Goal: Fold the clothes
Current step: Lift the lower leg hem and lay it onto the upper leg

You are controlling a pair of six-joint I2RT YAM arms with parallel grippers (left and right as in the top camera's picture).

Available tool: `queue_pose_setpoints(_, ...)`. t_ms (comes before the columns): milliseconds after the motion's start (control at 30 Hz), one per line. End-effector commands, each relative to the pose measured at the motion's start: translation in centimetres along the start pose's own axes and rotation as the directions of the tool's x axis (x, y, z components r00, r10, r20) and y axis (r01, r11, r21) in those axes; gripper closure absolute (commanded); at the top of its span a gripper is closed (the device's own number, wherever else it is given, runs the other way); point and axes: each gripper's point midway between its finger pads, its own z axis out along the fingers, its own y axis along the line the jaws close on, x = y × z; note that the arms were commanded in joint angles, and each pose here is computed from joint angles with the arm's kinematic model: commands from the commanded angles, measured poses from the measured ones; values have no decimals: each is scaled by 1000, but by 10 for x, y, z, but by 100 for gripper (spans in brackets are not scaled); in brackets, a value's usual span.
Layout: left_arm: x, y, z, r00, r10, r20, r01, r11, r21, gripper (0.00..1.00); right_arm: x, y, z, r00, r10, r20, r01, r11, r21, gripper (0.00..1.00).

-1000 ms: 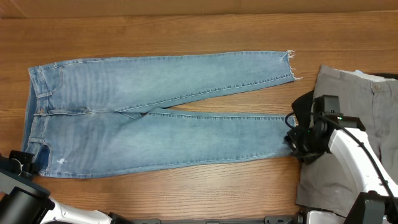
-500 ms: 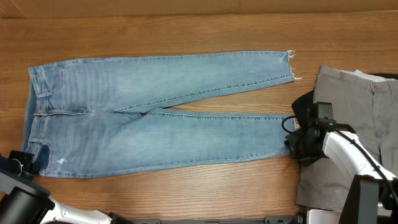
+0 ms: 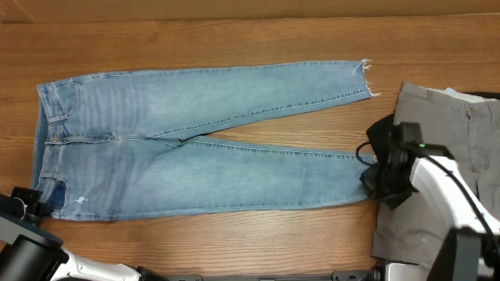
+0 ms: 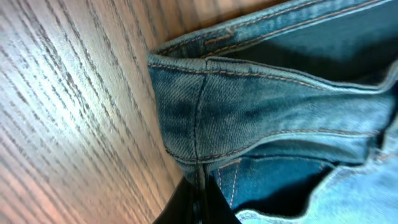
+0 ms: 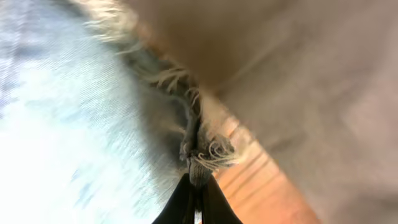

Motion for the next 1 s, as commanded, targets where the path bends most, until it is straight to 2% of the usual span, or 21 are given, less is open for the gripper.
queue_pose_setpoints(0, -11, -12, -29, 998, 25, 56, -28, 998, 55, 96, -19, 22, -56, 987, -60, 148, 76, 992, -101, 96)
queue_pose_setpoints(267, -13, -27, -129, 965, -4, 260, -24, 994, 104, 96, -18, 37, -164, 947, -43, 320, 131, 957, -258, 96)
queue_pose_setpoints(467, 5, -3, -192, 915, -24, 403, 28, 1000, -3, 96, -8, 28, -224, 921, -24, 389, 145, 947, -286, 96)
queue_pose_setpoints(567, 13, 3, -218, 879, -33, 475, 45, 999, -14, 96, -1, 23, -250, 911, -17, 411, 153, 942, -300, 96)
queue_pose_setpoints(700, 19, 6, -240, 842, -41, 538, 59, 998, -16, 96, -1, 25, -268, 896, -4, 445, 166, 931, -326, 96)
queue_pose_setpoints(967, 14, 5, -224, 870, -38, 492, 67, 997, -42, 96, -45, 74, -252, 895, 0, 446, 175, 920, -351, 96)
